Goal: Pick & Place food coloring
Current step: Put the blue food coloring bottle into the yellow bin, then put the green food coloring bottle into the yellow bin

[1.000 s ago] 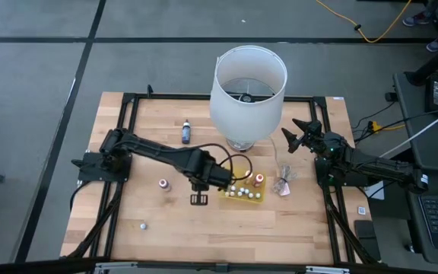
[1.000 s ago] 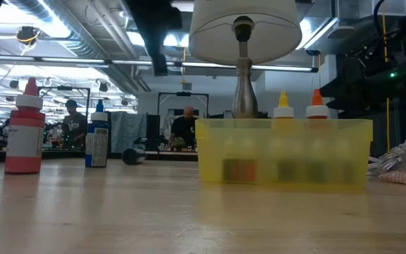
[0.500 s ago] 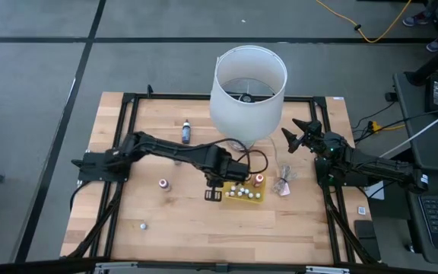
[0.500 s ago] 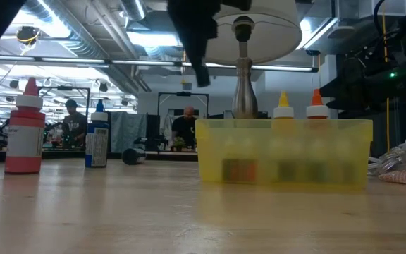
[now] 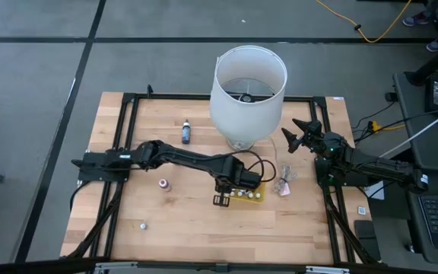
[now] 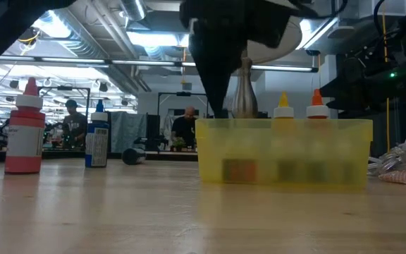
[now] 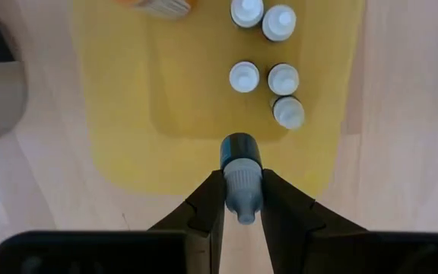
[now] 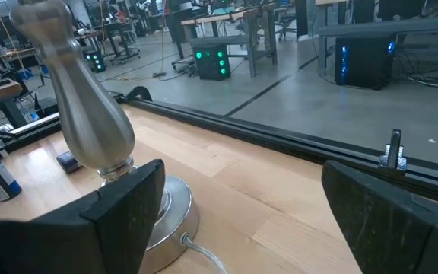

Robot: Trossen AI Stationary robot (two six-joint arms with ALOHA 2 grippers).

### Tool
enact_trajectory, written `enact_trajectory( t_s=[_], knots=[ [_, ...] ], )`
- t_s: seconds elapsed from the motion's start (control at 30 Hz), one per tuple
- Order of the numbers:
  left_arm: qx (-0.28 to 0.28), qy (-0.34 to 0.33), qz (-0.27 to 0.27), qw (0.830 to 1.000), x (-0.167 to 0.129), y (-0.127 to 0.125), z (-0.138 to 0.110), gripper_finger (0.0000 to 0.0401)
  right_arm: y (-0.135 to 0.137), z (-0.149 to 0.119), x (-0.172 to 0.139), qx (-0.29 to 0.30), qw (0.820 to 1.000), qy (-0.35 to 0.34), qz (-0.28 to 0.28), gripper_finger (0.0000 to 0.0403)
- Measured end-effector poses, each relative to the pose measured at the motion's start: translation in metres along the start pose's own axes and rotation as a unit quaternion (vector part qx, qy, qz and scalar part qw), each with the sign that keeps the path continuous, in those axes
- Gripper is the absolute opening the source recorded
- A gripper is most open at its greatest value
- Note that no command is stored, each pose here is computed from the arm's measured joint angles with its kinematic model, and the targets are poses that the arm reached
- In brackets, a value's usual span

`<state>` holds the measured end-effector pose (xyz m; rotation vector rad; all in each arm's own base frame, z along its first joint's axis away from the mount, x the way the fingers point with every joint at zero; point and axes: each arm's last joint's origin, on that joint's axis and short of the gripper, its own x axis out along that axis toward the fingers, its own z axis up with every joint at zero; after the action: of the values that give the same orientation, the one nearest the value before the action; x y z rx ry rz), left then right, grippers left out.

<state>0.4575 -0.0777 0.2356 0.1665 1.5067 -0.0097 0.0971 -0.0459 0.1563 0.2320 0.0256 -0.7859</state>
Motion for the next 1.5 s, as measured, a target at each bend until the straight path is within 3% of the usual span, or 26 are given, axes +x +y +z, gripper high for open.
enact_trajectory(
  t_s=[0.43, 0.83, 1.23, 1.4, 1.5],
  knots=[
    [0.009, 0.016, 0.003, 1.0, 0.041, -0.006, 0.013, 0.0066, 0.0, 0.0, 0.0, 0.0, 1.0, 0.0, 0.0, 0.0355],
    [0.022, 0.027, -0.013, 0.999, 0.058, -0.009, 0.017, 0.0067, 0.0, 0.0, 0.0, 0.0, 1.0, 0.0, 0.0, 0.0355],
    [0.02, 0.024, -0.006, 1.0, 0.054, -0.009, 0.016, 0.0131, 0.0, 0.0, 0.0, 0.0, 1.0, 0.0, 0.0, 0.0355],
    [0.016, 0.01, -0.005, 1.0, 0.041, -0.007, 0.015, 0.0172, 0.0, 0.0, 0.0, 0.0, 1.0, 0.0, 0.0, 0.0355],
    [-0.003, -0.011, 0.022, 1.0, 0.027, -0.003, 0.015, 0.0203, 0.0, 0.0, 0.0, 0.0, 1.0, 0.0, 0.0, 0.0355]
  ],
)
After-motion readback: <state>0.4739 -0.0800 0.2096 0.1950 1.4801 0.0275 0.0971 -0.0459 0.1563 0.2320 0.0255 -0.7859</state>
